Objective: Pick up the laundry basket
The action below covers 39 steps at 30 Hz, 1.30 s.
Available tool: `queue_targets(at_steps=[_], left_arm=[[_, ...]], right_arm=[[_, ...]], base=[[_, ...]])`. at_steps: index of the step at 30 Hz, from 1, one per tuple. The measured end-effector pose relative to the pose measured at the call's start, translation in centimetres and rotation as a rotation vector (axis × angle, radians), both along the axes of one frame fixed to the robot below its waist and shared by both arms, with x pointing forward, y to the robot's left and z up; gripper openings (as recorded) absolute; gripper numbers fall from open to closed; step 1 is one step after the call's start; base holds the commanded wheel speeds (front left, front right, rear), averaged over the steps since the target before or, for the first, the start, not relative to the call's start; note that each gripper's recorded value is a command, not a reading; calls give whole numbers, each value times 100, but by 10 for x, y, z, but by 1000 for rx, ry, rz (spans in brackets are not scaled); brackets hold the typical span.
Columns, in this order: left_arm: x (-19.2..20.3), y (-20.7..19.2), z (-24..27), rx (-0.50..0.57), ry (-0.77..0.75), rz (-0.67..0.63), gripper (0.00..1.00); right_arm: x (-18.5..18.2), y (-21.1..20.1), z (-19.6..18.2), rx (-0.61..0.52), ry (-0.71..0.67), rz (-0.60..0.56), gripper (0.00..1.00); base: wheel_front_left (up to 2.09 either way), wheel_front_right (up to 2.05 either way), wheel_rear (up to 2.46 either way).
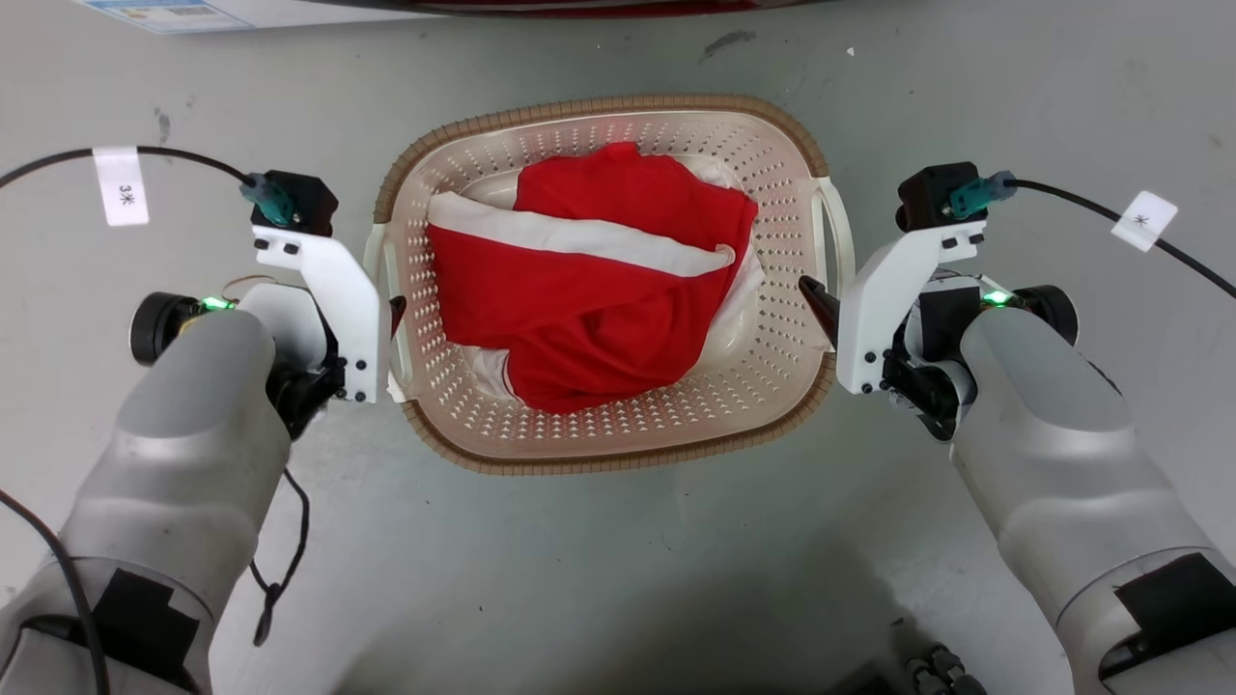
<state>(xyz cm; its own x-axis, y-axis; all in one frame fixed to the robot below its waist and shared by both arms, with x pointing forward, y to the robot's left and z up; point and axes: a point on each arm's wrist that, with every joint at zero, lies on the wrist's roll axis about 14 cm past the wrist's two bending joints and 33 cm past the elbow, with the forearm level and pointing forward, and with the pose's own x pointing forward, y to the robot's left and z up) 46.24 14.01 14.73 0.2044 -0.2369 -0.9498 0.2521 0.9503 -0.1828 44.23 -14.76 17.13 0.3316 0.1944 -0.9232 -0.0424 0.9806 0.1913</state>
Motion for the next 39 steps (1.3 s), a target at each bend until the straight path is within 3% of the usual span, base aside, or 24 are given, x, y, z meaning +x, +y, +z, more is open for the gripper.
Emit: queue_targets(at_steps=[11, 12, 13, 14, 31, 39], left_arm=[[-2, 1, -16, 9, 39, -18, 100], [-3, 0, -17, 7, 41, -15, 100], [-3, 0, -17, 6, 42, -12, 43], [-3, -1, -17, 1, 45, -7, 0], [-2, -5, -9, -11, 51, 4, 0], [-1, -9, 17, -17, 40, 8, 0]], right_arm=[[-6, 5, -15, 15, 45, 8, 100], [-10, 6, -18, 17, 61, 8, 43], [-11, 6, -18, 20, 65, 7, 0], [-13, 7, -19, 21, 78, 10, 0], [-17, 12, -14, 24, 147, 30, 0], [-16, 13, 7, 19, 154, 41, 0]], base=[[0, 0, 0], [0, 0, 0], [0, 0, 0], [0, 0, 0], [0, 0, 0], [0, 0, 0]])
